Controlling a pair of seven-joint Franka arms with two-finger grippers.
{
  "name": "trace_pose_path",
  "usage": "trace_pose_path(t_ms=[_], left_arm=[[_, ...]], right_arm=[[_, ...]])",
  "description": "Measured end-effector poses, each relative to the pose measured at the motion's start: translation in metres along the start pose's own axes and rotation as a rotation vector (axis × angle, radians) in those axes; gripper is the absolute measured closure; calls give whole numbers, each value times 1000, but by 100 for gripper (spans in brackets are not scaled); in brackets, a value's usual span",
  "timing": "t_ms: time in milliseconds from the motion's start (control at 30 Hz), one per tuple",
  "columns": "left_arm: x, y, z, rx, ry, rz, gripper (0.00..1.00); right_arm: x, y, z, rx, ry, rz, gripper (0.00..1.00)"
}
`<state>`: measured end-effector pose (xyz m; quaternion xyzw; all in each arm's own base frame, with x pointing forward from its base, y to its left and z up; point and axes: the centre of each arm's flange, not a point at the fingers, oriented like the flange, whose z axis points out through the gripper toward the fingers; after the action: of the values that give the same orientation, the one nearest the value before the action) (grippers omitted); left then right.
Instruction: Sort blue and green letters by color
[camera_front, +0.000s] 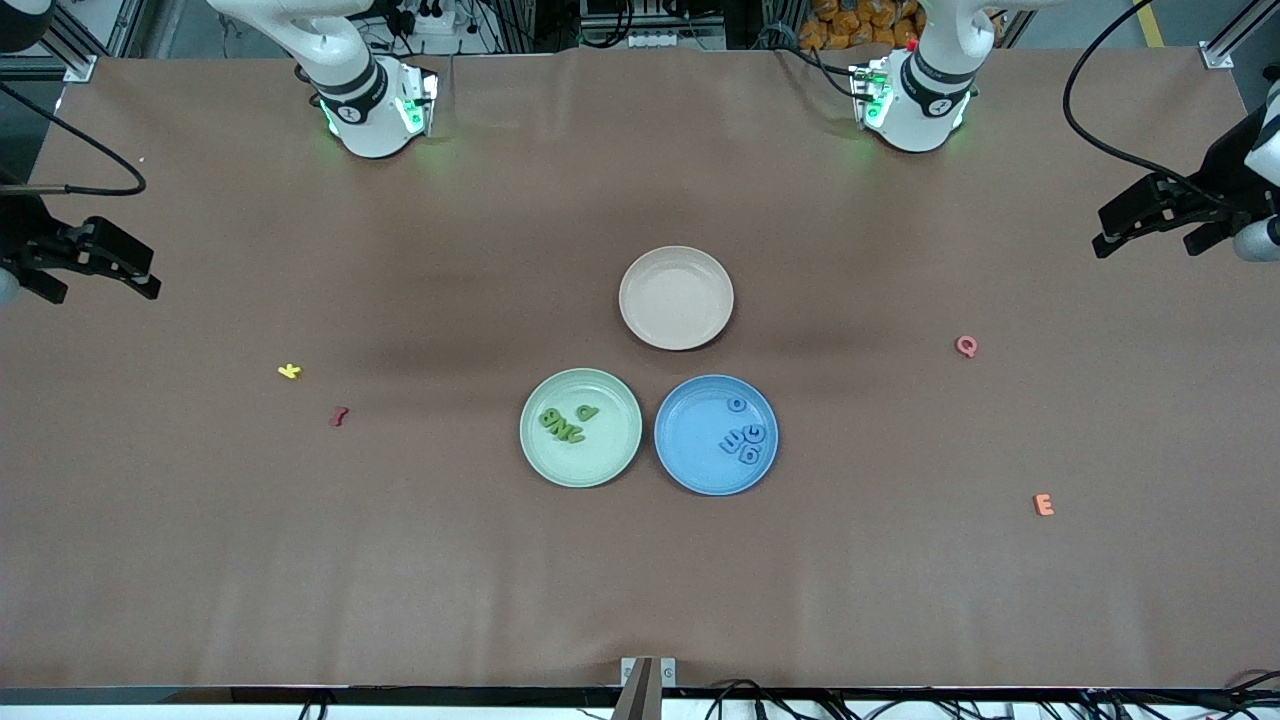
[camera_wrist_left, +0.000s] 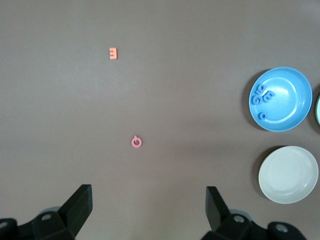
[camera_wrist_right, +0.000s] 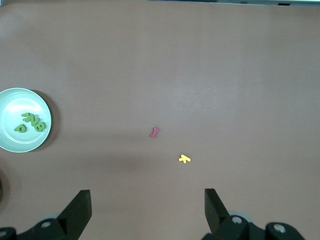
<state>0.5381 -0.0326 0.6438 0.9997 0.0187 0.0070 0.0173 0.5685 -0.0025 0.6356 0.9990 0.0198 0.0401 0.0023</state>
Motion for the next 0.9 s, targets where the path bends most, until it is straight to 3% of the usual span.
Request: trace_pose_path(t_ms=[300, 900], left_arm=[[-6, 2, 7, 6, -60, 11, 0], [-5, 2, 12, 6, -73, 25, 0]], right_arm=[[0, 1, 0, 0, 0, 1, 0], [0, 1, 0, 0, 1, 1, 0]])
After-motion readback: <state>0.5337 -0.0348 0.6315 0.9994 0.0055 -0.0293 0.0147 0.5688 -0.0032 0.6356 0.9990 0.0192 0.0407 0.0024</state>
